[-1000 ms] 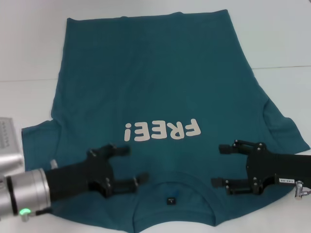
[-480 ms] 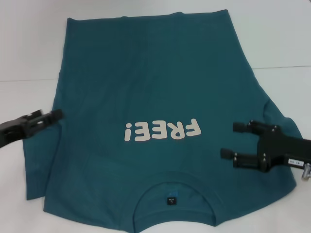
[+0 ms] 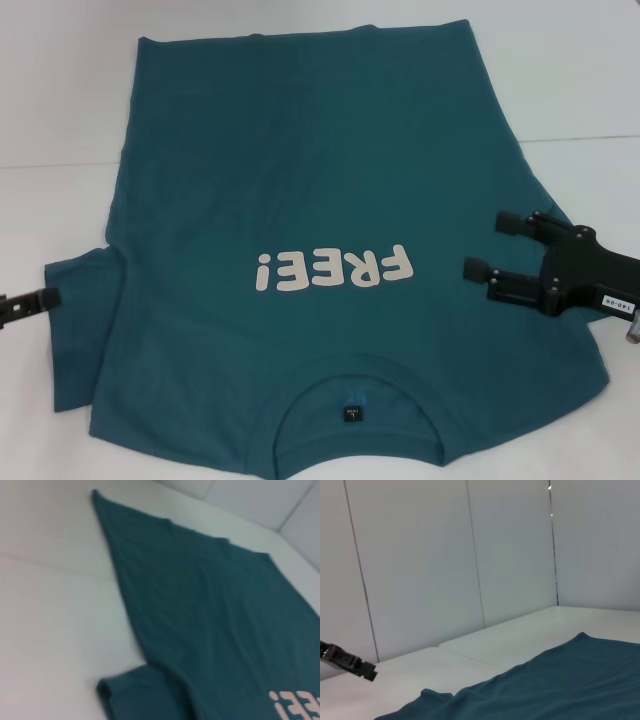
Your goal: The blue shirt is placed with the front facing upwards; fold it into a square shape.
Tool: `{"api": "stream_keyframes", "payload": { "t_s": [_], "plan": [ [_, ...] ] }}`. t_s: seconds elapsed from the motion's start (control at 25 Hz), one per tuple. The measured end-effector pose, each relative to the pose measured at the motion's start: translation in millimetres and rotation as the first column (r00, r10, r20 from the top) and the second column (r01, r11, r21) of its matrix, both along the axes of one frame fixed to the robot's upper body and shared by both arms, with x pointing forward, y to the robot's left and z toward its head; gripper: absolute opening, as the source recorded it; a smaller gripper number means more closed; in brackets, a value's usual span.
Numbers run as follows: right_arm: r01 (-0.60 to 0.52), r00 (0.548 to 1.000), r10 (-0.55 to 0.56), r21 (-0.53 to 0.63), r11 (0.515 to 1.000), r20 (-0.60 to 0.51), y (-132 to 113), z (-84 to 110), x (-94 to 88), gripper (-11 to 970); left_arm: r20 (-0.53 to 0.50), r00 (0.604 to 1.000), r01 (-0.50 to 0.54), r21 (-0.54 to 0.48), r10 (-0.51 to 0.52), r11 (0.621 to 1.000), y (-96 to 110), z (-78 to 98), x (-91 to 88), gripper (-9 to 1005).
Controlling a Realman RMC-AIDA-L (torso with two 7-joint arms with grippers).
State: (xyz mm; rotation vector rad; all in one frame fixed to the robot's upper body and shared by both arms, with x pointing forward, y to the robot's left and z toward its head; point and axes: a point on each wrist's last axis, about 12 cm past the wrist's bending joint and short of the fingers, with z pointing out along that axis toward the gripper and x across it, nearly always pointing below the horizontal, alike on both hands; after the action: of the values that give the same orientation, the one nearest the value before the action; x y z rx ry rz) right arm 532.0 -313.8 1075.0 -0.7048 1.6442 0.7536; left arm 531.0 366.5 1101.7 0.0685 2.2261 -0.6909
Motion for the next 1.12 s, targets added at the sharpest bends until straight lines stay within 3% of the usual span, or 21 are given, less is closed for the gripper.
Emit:
{"api": "stream_keyframes", "payload": {
  "t_s": [0.28,0.76,1.12],
  "plan": [
    [-0.006,1.0,0.006,-0.011,1.0,0.003,-4,3.8,1.1,915,-0.112,0.993,-0.035,0.03,0.038,0.999,-11,-10.1,1.3,935],
    [-0.016,1.0,0.016,-0.02,1.0,0.003,-6,5.0,0.7,914,-0.158,0.984,-0.071,0.097,0.086,0.993,-17,-22.7,9.7,935],
    [-0.026,1.0,0.026,-0.029,0.999,-0.007,-5,3.1,-1.0,914,-0.181,0.983,-0.029,0.085,0.044,0.996,-30,-30.3,17.1,934]
  ]
}}
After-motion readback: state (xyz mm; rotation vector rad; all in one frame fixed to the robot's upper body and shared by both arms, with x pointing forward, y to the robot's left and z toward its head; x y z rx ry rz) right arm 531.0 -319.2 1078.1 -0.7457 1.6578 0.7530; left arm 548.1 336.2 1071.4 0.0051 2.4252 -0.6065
